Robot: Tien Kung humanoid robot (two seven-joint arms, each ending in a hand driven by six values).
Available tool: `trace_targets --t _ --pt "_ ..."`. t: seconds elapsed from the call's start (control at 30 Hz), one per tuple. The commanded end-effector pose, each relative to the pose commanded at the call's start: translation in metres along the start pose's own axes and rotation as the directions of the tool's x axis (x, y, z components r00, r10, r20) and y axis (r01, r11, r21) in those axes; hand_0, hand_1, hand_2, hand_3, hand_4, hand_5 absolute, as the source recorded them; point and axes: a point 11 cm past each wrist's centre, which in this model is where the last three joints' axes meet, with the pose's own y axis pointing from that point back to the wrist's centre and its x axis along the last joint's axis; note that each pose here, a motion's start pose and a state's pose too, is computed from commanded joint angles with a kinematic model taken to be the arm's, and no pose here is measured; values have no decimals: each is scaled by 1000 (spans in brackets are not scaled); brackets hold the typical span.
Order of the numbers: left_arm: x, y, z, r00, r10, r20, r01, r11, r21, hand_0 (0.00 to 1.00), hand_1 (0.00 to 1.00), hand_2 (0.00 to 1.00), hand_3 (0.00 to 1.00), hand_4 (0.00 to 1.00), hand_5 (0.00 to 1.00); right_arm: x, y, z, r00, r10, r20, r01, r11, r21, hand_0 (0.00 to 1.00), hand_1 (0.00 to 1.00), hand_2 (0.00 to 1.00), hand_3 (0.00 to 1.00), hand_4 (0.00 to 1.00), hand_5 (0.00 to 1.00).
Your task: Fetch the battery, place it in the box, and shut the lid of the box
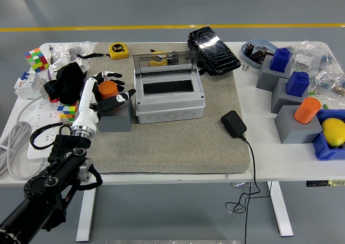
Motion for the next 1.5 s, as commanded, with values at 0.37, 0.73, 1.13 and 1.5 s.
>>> trace_targets --t 0.37,0.73,1.13,1.5 --pt "0 -3 1 1000 10 -5 -10 1000 -16 204 194 245 256 867 2 -1 0 0 1000 -1 -1 1 1000 1 545 598 591 542 919 483" --pt "0 -5 -1 1000 13 -2 -14 1000 -15 127 100 172 196 727 2 -1 0 0 1000 0 0 0 1000 2 545 600 591 543 919 483" --pt "-19 -13 35 992 -81 99 91 991 -101 120 94 169 196 796 2 -1 0 -1 1000 1 0 -1 1000 4 546 599 589 542 919 483" --pt "-73 -21 82 881 -236 410 307 945 -115 123 95 165 195 821 2 0 0 -1 1000 2 1 -2 1000 5 546 600 587 542 918 483"
